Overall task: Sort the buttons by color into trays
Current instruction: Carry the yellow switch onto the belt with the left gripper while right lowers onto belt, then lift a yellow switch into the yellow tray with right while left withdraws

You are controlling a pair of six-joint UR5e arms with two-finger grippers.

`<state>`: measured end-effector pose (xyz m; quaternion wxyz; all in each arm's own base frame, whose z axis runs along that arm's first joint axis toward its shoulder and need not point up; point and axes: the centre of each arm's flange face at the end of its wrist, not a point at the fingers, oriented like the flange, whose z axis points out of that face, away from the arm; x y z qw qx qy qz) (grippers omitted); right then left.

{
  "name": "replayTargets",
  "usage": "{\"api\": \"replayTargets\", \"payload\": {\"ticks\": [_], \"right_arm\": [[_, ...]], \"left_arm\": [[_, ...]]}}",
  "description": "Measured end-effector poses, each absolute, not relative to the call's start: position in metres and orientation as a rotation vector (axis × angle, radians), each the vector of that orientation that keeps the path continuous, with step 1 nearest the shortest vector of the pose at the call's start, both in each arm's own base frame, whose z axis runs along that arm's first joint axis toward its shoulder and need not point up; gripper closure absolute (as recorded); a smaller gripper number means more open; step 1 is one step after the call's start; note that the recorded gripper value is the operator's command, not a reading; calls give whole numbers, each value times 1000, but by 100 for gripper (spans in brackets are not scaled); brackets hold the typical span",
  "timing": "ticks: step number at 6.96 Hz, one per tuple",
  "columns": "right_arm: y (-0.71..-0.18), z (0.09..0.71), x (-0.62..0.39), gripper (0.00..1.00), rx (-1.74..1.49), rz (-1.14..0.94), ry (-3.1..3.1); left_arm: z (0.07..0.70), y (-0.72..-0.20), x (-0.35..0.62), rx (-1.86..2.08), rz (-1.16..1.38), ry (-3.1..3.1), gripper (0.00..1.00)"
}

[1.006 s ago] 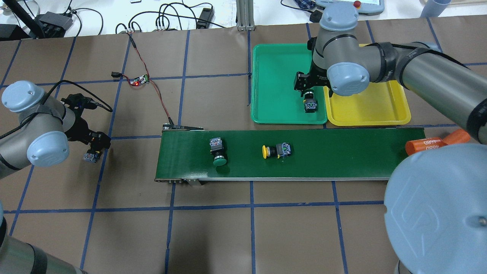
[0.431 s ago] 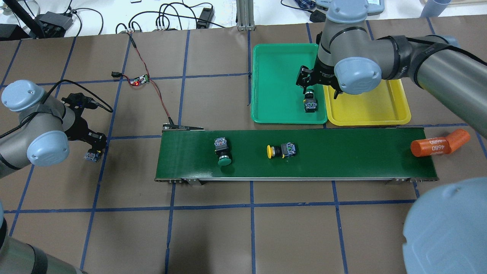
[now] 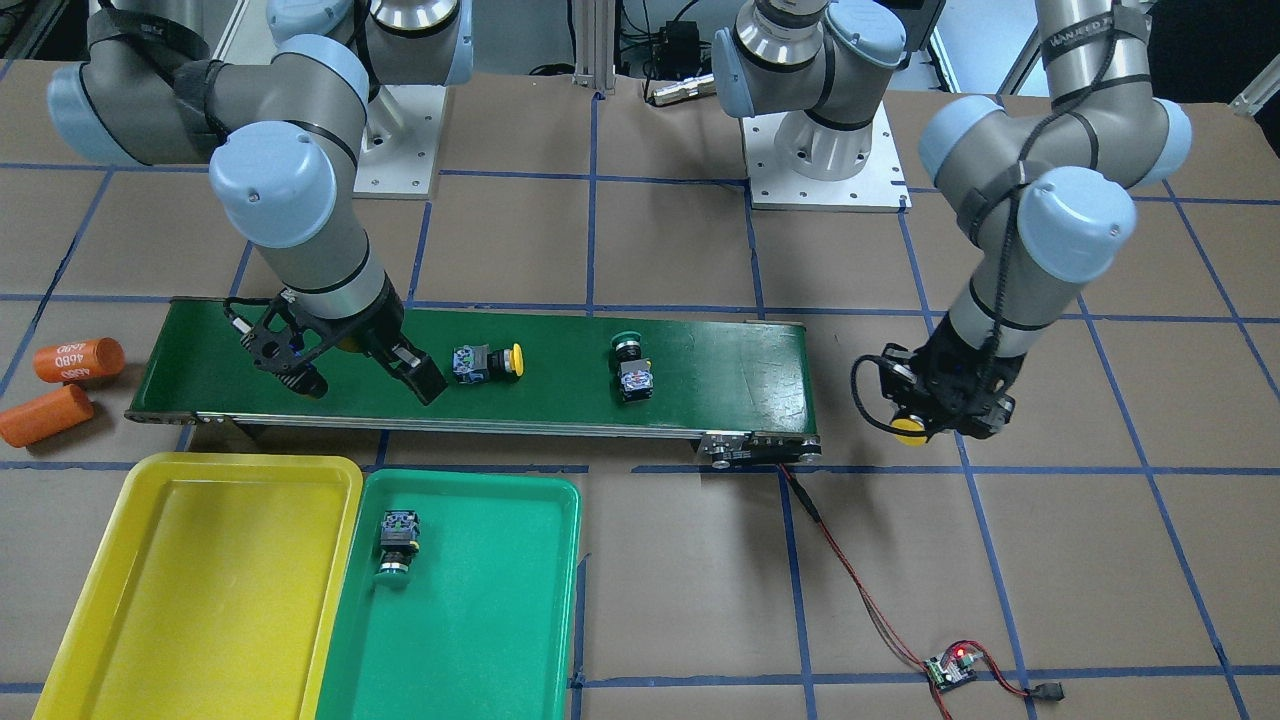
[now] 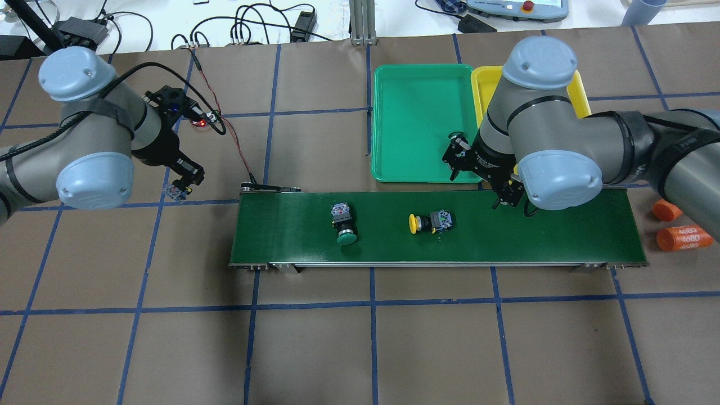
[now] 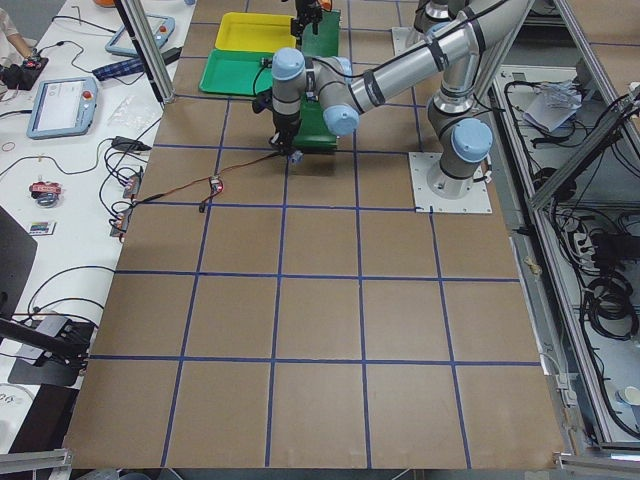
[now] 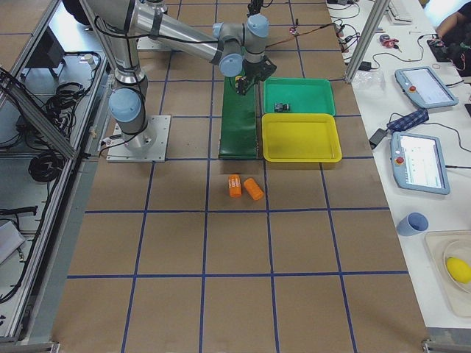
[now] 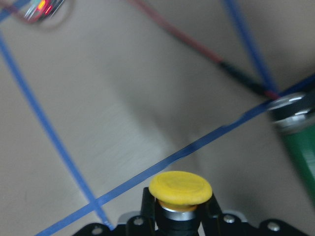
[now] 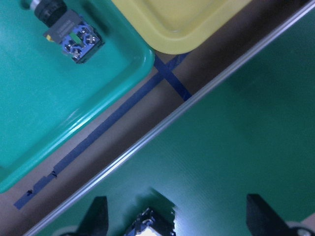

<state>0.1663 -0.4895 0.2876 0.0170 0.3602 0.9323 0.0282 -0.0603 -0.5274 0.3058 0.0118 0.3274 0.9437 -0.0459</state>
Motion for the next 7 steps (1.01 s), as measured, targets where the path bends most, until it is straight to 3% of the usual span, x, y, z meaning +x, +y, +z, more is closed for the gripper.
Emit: {"api": "replayTargets", "payload": {"ticks": [4, 5, 6, 7], "right_arm": [[-465, 267, 170, 0, 1257, 182, 2827], [-467, 263, 170, 0, 1263, 185, 2823], [-469, 256, 170, 0, 1270, 194, 2823], [-468, 248, 170, 18, 1280, 214, 2827]], "left_arm": [[309, -455, -215, 1926, -144, 2443, 86], [297, -447, -226, 2058, -139, 2331, 58], [285, -441, -230, 2120, -125, 2280, 1], [279, -436, -231, 2143, -114, 2263, 0]]}}
